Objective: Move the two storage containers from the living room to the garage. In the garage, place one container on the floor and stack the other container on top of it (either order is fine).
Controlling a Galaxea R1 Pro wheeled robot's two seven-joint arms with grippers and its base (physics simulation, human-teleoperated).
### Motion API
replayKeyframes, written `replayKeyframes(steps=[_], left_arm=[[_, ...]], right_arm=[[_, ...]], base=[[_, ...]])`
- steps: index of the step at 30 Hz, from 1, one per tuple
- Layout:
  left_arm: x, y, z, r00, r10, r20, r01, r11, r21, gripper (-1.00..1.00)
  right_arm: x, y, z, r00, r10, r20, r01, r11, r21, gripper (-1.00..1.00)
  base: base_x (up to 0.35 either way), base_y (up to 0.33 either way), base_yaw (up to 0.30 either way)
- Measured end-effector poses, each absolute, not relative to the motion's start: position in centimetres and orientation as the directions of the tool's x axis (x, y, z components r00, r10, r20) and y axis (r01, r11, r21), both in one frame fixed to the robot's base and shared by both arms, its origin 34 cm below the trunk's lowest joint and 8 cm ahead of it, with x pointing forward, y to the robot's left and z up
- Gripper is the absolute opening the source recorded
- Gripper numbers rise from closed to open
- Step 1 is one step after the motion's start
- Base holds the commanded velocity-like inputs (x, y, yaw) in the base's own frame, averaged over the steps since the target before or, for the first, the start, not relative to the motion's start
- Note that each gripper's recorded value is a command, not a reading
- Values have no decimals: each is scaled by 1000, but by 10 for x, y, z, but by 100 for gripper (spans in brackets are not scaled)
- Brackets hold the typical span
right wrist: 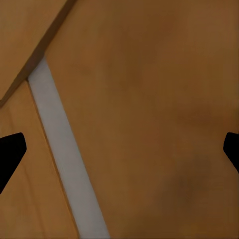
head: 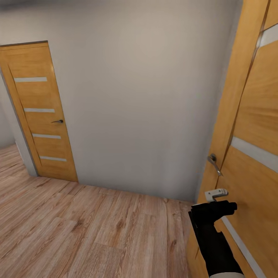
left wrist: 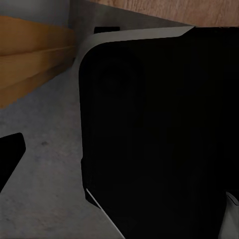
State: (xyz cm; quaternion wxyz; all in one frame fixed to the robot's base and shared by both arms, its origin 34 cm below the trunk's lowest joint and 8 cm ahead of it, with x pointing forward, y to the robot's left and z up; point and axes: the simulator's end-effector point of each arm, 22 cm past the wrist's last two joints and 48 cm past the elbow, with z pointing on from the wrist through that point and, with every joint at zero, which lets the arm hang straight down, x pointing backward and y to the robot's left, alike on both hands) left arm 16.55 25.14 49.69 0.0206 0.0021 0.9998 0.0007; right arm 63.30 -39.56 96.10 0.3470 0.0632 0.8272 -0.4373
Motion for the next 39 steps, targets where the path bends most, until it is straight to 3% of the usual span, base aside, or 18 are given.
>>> replayKeyframes(steps=[39], left_arm=[[165,251,497,-999,4,-41,4,1000,0,100]], right_arm=[[623,-418,957,-764,-149,-627,438,594,-675,100]], base=[[0,0,0]])
